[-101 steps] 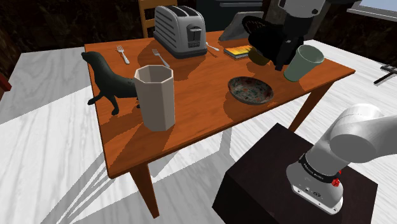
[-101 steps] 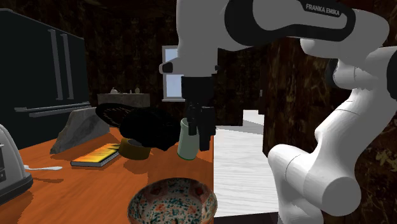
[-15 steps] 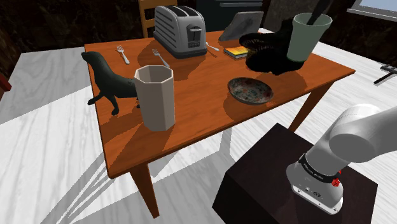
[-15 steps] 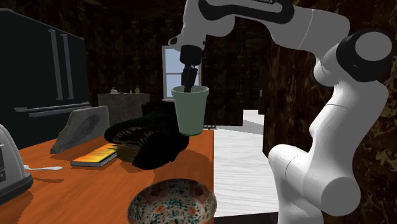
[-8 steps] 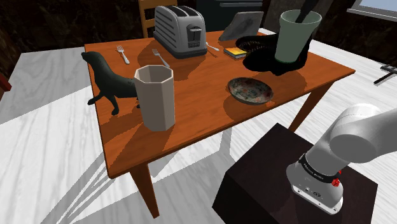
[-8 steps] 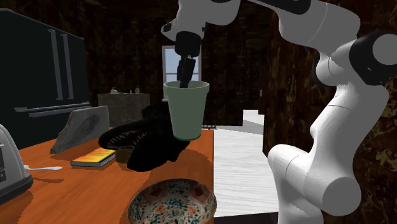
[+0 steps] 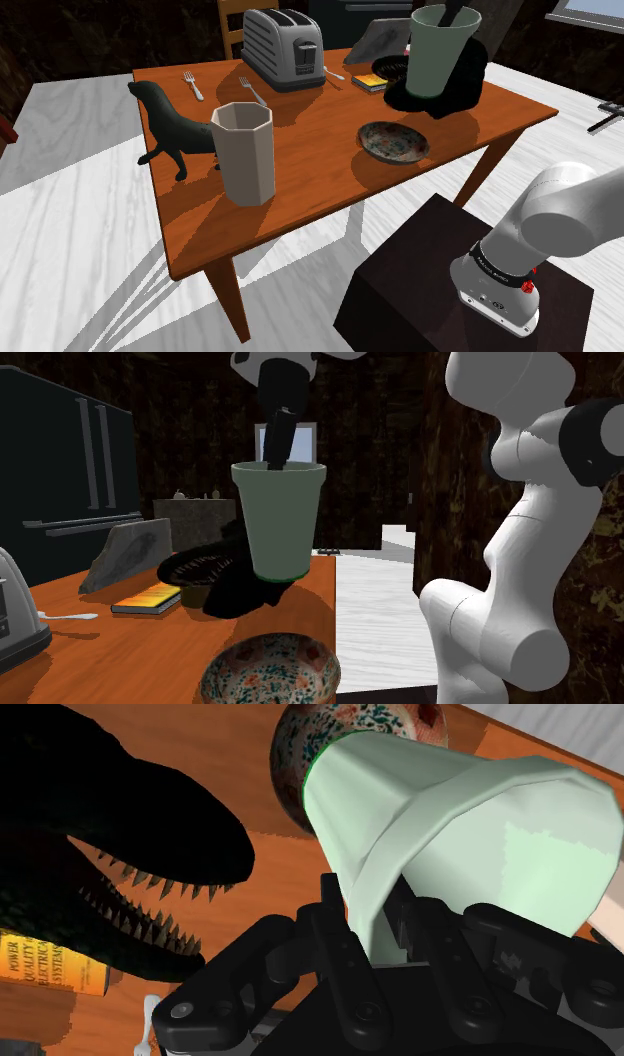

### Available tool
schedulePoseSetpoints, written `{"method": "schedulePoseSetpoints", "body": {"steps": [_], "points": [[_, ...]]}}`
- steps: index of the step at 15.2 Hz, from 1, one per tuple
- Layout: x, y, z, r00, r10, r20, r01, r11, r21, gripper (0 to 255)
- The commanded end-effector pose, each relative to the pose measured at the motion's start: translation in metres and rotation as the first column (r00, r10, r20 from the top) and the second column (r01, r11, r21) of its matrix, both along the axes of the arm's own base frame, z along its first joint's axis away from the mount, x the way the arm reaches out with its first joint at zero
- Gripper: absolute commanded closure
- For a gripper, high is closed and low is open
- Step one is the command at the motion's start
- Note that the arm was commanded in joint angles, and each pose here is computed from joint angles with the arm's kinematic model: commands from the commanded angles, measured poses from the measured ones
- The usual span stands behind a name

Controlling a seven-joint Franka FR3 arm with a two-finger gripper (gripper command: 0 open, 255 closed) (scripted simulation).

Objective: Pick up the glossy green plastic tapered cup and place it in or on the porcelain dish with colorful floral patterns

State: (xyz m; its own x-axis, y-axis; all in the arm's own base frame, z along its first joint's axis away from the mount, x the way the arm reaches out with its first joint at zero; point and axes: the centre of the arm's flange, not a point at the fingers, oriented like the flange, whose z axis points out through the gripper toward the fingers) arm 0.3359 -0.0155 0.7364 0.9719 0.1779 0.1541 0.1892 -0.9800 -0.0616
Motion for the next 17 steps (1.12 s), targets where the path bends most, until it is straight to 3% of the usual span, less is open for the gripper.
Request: {"method": "schedulePoseSetpoints", "body": {"steps": [1,17], "points": [[-0.001,0.018,-0.005,1.000,-0.001,0.000,0.001,1.000,0.000,255],[-0.001,0.018,-0.089,1.000,-0.001,0.000,0.001,1.000,0.000,255]]}}
